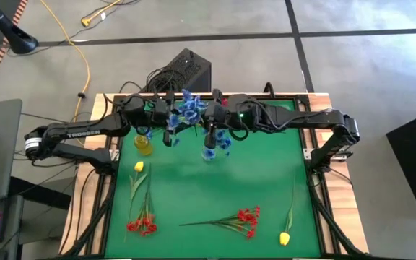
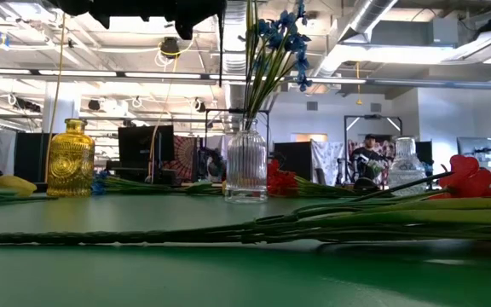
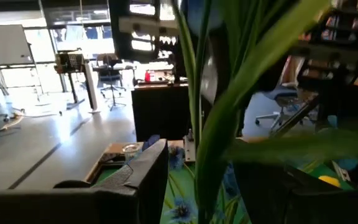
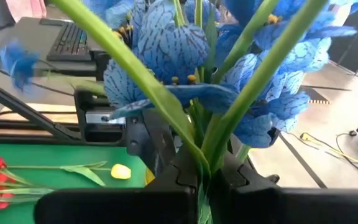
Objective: Sort flowers into vase by color
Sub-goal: Put the bottom blue flowers into the bottom transparent vase
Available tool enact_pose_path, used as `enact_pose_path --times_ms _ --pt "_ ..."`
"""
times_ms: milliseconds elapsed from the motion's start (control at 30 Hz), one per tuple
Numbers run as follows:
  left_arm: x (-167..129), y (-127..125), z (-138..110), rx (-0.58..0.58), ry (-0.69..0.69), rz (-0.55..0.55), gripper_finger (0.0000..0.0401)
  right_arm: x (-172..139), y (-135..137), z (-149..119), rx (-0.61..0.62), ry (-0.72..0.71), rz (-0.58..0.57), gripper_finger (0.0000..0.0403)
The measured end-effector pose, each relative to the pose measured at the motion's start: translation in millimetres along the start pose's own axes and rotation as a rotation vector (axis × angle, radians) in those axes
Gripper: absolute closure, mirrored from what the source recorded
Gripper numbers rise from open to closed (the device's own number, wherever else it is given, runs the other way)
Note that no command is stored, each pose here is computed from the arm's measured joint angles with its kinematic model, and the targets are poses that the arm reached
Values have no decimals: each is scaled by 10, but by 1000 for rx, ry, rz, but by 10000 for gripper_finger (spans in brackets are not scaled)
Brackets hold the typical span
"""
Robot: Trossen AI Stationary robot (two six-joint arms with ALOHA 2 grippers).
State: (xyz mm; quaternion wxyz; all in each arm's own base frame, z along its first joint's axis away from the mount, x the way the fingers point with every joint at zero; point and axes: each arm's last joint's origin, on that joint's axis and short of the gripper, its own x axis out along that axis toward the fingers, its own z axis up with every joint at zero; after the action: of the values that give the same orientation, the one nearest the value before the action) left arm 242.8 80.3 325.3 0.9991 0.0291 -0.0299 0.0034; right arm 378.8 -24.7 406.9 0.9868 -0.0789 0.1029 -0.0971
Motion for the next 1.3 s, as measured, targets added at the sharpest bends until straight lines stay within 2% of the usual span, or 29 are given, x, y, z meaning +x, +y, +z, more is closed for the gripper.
enact_pose_path --times_ms 167,300,700,867,1033,1300 --pt "26 7 -27 -7 5 -5 237 -2 -1 3 8 -2 0 366" --pt "53 9 -42 -29 -3 -36 257 -3 0 -3 15 4 1 365" --pt "61 2 -27 -32 -24 -64 390 -7 13 -13 71 18 5 322" --pt "60 4 -23 -42 -28 -62 384 -38 6 -21 101 43 6 292" --pt "57 14 -18 -46 -33 -52 383 -192 -19 -3 120 99 12 243" --pt "17 104 -34 -58 -43 -16 388 -559 -14 -48 125 291 35 169"
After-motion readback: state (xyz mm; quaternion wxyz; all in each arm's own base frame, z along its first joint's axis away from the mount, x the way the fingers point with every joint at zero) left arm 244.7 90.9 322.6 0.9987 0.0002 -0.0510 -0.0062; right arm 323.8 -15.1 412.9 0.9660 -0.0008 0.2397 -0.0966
